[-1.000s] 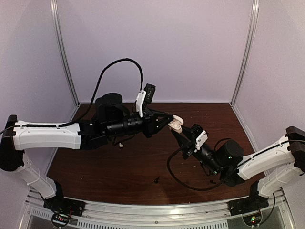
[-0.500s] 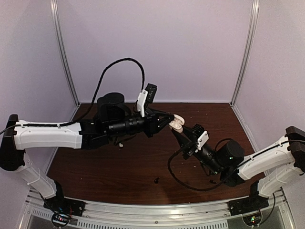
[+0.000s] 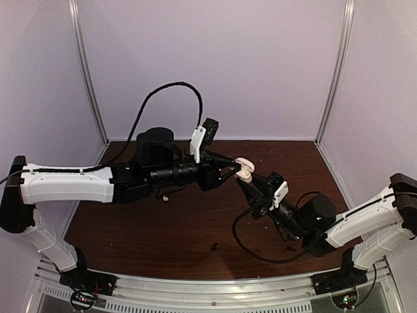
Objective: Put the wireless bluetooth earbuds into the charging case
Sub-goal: Insert the left earbud into the left side groove of the charging case, then adjust the left earbud in the left side groove of the charging case.
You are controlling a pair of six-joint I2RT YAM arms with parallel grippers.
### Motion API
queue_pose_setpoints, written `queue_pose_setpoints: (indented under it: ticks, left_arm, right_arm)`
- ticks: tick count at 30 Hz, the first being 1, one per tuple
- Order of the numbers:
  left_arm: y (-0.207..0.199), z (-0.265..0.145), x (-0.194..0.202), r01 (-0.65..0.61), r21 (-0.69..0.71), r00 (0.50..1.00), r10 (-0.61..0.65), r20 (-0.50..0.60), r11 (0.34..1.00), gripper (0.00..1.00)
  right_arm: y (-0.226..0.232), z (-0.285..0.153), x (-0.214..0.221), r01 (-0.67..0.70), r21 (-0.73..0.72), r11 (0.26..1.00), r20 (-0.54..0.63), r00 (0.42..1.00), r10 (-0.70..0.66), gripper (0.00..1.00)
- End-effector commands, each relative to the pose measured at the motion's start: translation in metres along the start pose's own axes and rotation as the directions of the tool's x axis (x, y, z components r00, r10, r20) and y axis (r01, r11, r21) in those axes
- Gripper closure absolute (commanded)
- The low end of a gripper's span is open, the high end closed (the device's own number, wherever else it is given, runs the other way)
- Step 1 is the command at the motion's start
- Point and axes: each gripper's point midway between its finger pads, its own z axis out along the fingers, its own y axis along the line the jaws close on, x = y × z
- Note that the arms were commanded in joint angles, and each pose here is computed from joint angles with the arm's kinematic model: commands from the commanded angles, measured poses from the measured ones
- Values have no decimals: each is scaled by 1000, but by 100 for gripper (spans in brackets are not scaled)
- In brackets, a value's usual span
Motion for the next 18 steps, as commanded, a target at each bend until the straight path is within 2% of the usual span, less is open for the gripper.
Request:
queue_pose_setpoints:
  ticks: [1, 4, 6, 10, 12, 16, 18]
  left_arm:
    - [-17, -11, -20, -67, 62, 997, 65, 37, 996, 54]
    - [-27, -18, -20, -107, 109, 994, 104, 32, 988, 45]
    - [-35, -24, -18, -142, 149, 990, 141, 22, 979, 34]
    - [-51, -37, -15, -202, 229, 979, 203, 19, 952, 20]
    - [-49, -44, -17, -237, 209, 971, 237, 22, 949, 18]
    - [-39, -64, -27, -353, 137, 935, 355, 13, 926, 4]
    - [-39, -75, -30, -414, 144, 909, 417, 6, 899, 2]
  right_arm:
    - [-5, -4, -16, -44, 11, 999, 60, 997, 43, 100]
    - [-4, -6, -14, -57, 8, 998, 53, 997, 57, 100]
    - [-4, -7, -12, -69, 6, 998, 48, 996, 68, 100]
    - [-1, -9, -10, -87, -16, 996, 40, 995, 88, 100]
    - [1, -11, -12, -96, -36, 995, 43, 994, 97, 100]
    - [12, -17, -18, -129, -126, 984, 45, 990, 136, 100]
    - [23, -21, -24, -152, -210, 966, 40, 986, 163, 100]
